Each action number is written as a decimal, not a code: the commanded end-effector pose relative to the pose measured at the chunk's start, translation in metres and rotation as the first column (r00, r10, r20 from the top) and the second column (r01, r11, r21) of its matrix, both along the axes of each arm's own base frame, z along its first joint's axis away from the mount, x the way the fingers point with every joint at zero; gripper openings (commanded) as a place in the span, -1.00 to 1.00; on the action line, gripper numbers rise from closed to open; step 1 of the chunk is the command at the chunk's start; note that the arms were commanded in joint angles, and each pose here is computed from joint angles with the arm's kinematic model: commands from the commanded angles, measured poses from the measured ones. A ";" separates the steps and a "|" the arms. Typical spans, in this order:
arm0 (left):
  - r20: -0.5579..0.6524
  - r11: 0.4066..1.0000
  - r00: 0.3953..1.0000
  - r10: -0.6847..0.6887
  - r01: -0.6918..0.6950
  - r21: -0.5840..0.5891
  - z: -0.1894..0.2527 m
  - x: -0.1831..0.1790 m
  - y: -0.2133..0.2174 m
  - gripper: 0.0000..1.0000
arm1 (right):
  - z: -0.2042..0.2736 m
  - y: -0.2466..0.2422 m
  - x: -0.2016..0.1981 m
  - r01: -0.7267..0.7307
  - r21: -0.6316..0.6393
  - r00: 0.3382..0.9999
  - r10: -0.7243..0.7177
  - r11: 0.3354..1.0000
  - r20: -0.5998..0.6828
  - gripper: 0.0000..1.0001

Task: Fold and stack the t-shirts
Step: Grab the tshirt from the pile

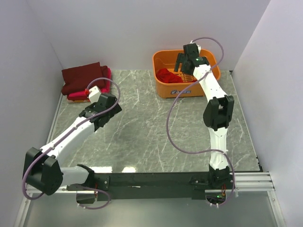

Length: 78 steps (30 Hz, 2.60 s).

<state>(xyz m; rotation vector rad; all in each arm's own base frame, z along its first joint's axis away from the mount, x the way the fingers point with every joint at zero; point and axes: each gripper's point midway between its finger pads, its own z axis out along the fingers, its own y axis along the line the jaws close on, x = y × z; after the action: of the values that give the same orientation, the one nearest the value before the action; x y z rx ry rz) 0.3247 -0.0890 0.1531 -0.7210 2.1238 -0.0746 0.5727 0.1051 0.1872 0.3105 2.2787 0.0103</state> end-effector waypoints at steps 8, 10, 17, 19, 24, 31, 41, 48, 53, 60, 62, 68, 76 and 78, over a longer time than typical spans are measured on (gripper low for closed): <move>-0.011 0.999 1.000 -0.021 0.020 -0.031 0.005 0.015 -0.008 0.99 | -0.035 0.042 0.027 -0.169 0.061 0.986 0.169 0.984 0.005 1.00; -0.011 0.999 1.000 -0.017 0.016 -0.033 0.005 0.016 -0.007 0.99 | -0.044 0.042 0.027 -0.165 0.062 0.986 0.166 0.984 -0.008 1.00; -0.019 0.999 1.000 -0.021 0.020 -0.043 0.002 0.019 -0.007 0.99 | -0.057 0.053 0.026 -0.187 0.120 0.981 0.192 0.975 -0.026 1.00; -0.027 0.999 0.999 -0.023 0.021 -0.044 0.000 0.020 -0.007 0.99 | -0.059 0.059 0.024 -0.198 0.145 0.979 0.204 0.970 -0.029 1.00; -0.045 0.999 0.999 -0.023 0.021 -0.043 -0.005 0.020 -0.007 0.99 | -0.077 0.072 0.006 -0.200 0.229 0.967 0.229 0.953 -0.108 1.00; -0.050 0.999 0.998 -0.027 0.024 -0.049 -0.007 0.022 -0.006 0.99 | -0.099 0.102 -0.025 -0.278 0.300 0.915 0.346 0.913 -0.205 1.00; -0.062 0.999 0.998 -0.020 0.017 -0.044 -0.011 0.021 -0.004 0.99 | -0.128 0.100 -0.037 -0.236 0.261 0.905 0.310 0.936 -0.291 0.97; -0.066 0.999 0.998 -0.012 0.010 -0.039 -0.013 0.021 -0.002 0.99 | -0.143 0.100 -0.043 -0.219 0.251 0.897 0.296 0.943 -0.329 0.72; -0.079 0.999 0.997 -0.006 0.004 -0.031 -0.016 0.020 0.000 0.99 | -0.149 0.097 -0.047 -0.213 0.237 0.891 0.288 0.948 -0.351 -0.08; -0.076 1.000 0.997 -0.003 0.000 -0.030 -0.015 0.020 0.001 0.99 | -0.127 0.101 -0.040 -0.246 0.248 0.907 0.312 0.937 -0.282 -1.00; -0.071 1.000 0.997 0.001 -0.003 -0.028 -0.013 0.020 0.002 0.99 | -0.116 0.106 -0.036 -0.268 0.258 0.912 0.331 0.928 -0.244 -1.00; -0.057 0.999 0.998 -0.006 0.003 -0.040 -0.008 0.021 0.000 0.99 | -0.064 0.110 -0.021 -0.318 0.253 0.931 0.352 0.914 -0.101 -1.00; -0.038 0.999 0.999 -0.010 0.008 -0.048 -0.002 0.022 -0.001 0.99 | 0.010 0.114 -0.015 -0.372 0.229 0.928 0.360 0.900 0.093 -1.00; -0.031 0.999 0.999 -0.012 0.011 -0.051 0.000 0.022 -0.001 0.99 | 0.032 0.113 -0.015 -0.381 0.215 0.923 0.357 0.899 0.143 -1.00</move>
<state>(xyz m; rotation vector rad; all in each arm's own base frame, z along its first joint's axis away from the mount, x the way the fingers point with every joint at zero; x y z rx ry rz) 0.3364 -0.0872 0.1235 -0.7534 2.2353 -0.0634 0.5491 0.2089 0.1307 0.0482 2.4320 0.4380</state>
